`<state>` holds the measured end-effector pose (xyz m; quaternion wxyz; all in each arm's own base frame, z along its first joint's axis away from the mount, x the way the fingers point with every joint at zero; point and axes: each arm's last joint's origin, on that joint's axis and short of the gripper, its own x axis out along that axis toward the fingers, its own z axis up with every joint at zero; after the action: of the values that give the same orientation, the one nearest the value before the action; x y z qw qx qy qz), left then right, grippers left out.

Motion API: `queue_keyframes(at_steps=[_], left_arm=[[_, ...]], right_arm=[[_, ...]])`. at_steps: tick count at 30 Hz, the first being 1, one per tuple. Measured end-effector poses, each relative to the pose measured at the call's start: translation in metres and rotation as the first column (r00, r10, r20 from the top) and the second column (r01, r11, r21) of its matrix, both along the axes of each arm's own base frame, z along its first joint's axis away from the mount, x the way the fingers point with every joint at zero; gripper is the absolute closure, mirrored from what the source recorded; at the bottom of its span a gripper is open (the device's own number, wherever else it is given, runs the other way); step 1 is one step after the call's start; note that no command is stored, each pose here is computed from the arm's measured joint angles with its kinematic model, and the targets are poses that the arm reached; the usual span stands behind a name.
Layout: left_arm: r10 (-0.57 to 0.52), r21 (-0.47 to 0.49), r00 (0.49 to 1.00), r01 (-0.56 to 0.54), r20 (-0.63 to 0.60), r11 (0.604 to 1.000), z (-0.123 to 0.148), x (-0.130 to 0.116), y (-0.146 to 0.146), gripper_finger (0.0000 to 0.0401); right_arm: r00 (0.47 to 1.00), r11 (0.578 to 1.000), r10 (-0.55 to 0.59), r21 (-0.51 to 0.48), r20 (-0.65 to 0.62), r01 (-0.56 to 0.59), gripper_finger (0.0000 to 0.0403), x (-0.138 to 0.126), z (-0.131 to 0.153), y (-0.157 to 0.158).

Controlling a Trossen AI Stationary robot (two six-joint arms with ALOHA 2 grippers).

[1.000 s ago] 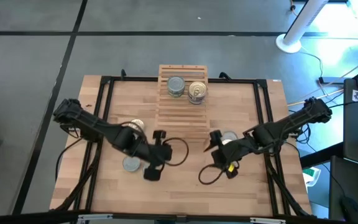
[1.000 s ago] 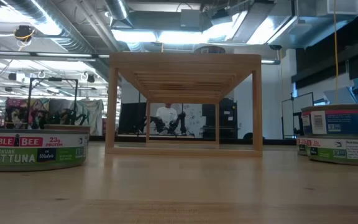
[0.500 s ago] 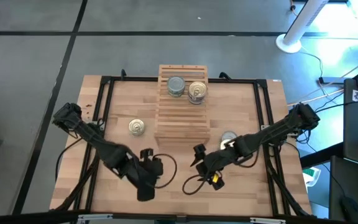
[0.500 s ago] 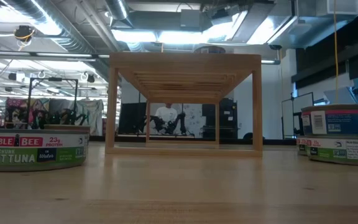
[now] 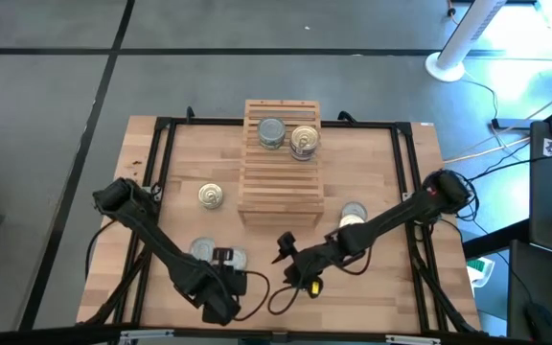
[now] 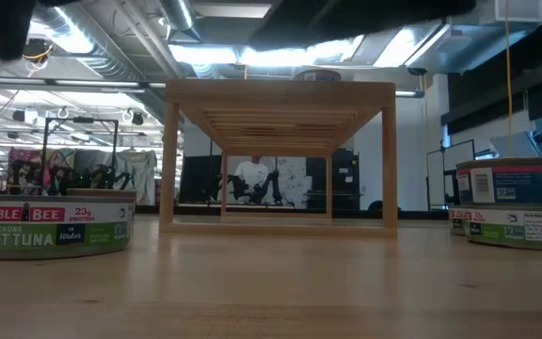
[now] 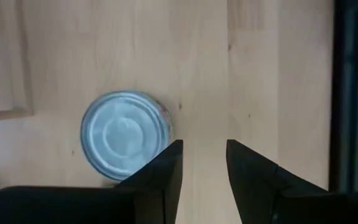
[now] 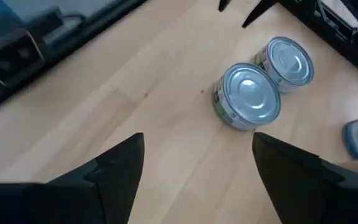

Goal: Stack canned seafood by type on shelf
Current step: Put the green tuna can on the shelf aligned with other green tuna can

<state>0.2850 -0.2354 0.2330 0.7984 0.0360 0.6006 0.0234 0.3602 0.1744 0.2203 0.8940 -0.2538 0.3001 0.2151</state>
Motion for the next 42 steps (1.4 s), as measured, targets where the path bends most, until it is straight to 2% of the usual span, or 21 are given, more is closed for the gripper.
queue_keyframes(at_steps=[8, 16, 23, 33, 42], left_arm=[[-0.004, 0.074, 0.996, 0.011, -0.084, 0.997, -0.035, 0.005, -0.009, 0.0283], [0.018, 0.177, 0.99, 0.007, -0.139, 0.984, -0.057, 0.008, -0.007, 0.0283], [0.022, 0.222, 0.994, 0.002, -0.103, 0.975, -0.058, 0.009, -0.005, 0.0287], [0.022, 0.22, 0.995, -0.001, -0.095, 0.976, -0.058, 0.01, -0.005, 0.0315], [0.028, 0.216, 0.995, -0.007, -0.091, 0.976, -0.058, 0.01, -0.006, 0.0316]], right_arm=[[0.998, 0.991, -0.027, -0.129, 0.049, 0.034, 0.0107, 0.012, -0.022, 0.002], [0.998, 0.989, -0.04, -0.138, 0.058, 0.047, 0.0107, 0.014, -0.026, 0.003], [0.998, 0.989, -0.039, -0.138, 0.057, 0.047, 0.0107, 0.014, -0.026, 0.003], [0.998, 0.989, -0.04, -0.139, 0.055, 0.047, 0.0107, 0.014, -0.026, 0.003], [0.998, 0.989, -0.039, -0.139, 0.055, 0.047, 0.0107, 0.014, -0.026, 0.003]])
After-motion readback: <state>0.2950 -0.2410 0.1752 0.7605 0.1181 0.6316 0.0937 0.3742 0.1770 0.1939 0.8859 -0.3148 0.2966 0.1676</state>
